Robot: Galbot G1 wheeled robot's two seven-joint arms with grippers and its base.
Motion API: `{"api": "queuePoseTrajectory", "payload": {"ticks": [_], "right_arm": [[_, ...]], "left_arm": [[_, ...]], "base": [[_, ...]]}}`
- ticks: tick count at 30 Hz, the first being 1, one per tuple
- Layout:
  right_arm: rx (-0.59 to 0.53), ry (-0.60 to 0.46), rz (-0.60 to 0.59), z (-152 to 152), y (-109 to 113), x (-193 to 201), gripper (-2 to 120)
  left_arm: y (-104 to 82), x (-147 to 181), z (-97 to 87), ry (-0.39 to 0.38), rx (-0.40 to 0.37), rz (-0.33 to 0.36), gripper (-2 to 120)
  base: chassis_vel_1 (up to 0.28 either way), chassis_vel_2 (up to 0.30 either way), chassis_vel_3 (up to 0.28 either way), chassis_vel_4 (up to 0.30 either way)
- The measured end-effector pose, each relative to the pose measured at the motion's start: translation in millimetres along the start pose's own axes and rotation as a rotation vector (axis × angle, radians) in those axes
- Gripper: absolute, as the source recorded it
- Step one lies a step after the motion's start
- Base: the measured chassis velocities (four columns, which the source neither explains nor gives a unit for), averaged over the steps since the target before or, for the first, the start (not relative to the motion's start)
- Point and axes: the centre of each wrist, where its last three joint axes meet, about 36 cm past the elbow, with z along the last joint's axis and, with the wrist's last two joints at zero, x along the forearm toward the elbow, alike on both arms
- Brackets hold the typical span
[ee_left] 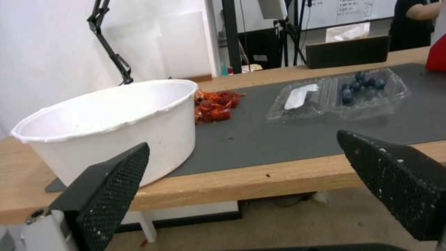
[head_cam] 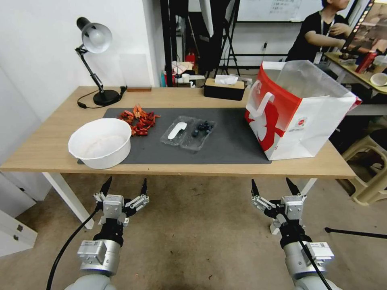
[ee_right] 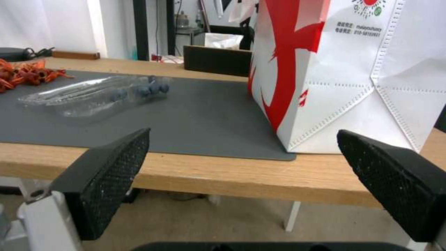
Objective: Close the takeout container lid, then place the container into the takeout bag.
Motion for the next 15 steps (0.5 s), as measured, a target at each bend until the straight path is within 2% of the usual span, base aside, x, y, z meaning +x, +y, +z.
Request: {"api": "queuePoseTrajectory", "payload": {"ticks": [15], "right_arm": [[0.000,0.000,0.000,0.0,0.0,0.0,100]], "left_arm": [[0.0,0.0,0.0,0.000,0.000,0.000,100]], "base": [[0.000,0.000,0.000,0.000]]}}
